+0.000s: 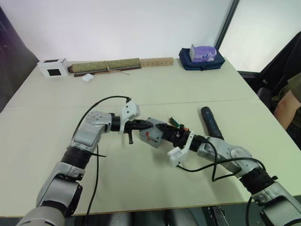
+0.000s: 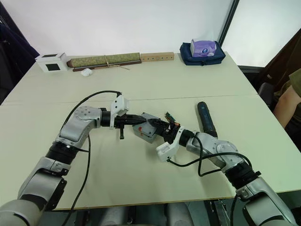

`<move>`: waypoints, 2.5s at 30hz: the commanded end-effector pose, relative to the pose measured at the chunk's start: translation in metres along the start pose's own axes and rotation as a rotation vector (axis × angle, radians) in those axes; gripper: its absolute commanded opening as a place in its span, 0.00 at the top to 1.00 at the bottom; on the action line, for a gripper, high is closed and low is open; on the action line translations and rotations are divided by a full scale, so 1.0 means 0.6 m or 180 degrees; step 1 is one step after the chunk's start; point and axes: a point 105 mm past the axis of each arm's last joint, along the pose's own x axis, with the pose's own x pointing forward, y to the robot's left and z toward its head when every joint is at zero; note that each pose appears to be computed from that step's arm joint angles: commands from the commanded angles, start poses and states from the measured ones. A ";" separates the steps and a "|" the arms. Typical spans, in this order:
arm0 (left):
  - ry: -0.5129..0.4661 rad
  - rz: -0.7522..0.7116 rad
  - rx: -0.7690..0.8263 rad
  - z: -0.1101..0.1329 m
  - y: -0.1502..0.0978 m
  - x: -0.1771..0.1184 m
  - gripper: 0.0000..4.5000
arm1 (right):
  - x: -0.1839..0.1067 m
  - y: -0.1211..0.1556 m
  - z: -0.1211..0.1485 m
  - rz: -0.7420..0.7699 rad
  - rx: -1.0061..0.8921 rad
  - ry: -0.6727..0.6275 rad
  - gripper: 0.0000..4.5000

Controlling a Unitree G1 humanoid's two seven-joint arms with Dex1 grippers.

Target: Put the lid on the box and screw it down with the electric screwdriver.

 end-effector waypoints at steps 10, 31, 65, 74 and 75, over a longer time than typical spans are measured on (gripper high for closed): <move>0.0764 -0.0156 -0.0231 -0.088 -0.021 0.000 1.00 | -0.024 0.004 0.007 0.0233 0.0026 -0.0350 0.01; 0.0136 -0.0032 -0.0370 -0.031 -0.007 -0.005 1.00 | -0.046 -0.032 -0.018 0.0291 0.1203 -0.0278 0.01; 0.0273 0.0267 -0.0360 -0.058 0.003 -0.002 1.00 | 0.011 0.026 0.009 0.1157 0.3983 0.0846 0.98; 0.0516 -0.0179 -0.0346 -0.069 -0.042 -0.037 1.00 | 0.018 0.016 0.024 0.1366 0.4084 0.0604 0.98; 0.0541 -0.0207 -0.0362 -0.071 -0.046 -0.042 1.00 | 0.018 0.014 0.027 0.1393 0.4085 0.0569 0.98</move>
